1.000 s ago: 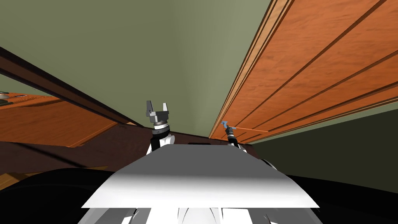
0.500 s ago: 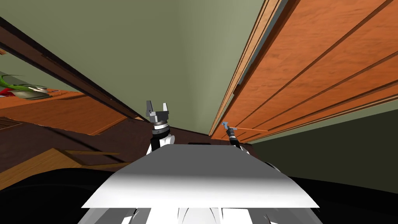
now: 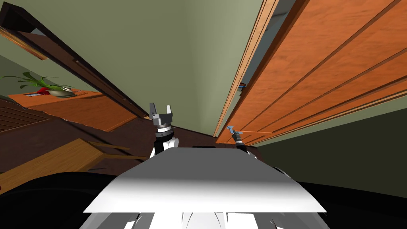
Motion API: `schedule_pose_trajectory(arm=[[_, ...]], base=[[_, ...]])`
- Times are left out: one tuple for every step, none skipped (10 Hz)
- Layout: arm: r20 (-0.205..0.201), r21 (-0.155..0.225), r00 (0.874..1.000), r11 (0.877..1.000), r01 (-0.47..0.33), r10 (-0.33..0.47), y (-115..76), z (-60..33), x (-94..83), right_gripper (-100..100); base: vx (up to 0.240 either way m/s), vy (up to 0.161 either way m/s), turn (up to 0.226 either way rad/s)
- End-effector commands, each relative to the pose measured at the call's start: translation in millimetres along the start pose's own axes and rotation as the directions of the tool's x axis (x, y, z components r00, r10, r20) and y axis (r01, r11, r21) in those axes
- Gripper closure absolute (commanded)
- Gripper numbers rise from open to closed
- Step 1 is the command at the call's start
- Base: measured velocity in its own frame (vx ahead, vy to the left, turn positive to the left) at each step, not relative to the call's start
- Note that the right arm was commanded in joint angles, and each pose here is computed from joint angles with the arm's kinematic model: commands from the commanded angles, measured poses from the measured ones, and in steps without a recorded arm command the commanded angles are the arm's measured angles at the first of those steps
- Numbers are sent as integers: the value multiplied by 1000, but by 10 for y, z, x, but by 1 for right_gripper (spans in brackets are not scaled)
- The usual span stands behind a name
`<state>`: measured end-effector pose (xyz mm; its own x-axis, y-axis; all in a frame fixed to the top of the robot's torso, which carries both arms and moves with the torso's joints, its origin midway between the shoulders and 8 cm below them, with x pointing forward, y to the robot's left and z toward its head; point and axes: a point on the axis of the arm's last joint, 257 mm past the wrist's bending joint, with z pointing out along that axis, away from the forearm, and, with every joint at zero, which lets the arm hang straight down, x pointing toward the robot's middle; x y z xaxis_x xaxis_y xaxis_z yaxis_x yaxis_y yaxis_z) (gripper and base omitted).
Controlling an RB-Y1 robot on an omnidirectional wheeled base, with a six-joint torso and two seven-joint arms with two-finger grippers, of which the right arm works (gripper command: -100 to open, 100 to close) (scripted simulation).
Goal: Pull the door open
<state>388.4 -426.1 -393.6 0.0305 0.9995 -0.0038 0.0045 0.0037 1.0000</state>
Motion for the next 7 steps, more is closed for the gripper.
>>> schedule_pose_trajectory(arm=[[0, 0, 1000, 1000, 0, 0, 0, 0, 0, 100], [-16, -1, 1000, 1000, 0, 0, -5, -103, -16, 100], [-16, -1, 1000, 1000, 0, 0, -5, -103, -16, 100], [-16, -1, 1000, 1000, 0, 0, -5, -103, -16, 100], [-30, -3, 1000, 1000, 0, 0, -5, -199, -33, 100], [-35, -3, 999, 1000, 0, 0, -4, -236, -39, 100], [-41, -4, 999, 1000, 0, 0, -3, -272, -45, 100]], base=[[-73, -25, 29], [-125, -56, 124], [-159, -52, 97], [-70, -13, 11], [-106, -35, 116], [-161, -57, 122], [-134, -50, 93]])
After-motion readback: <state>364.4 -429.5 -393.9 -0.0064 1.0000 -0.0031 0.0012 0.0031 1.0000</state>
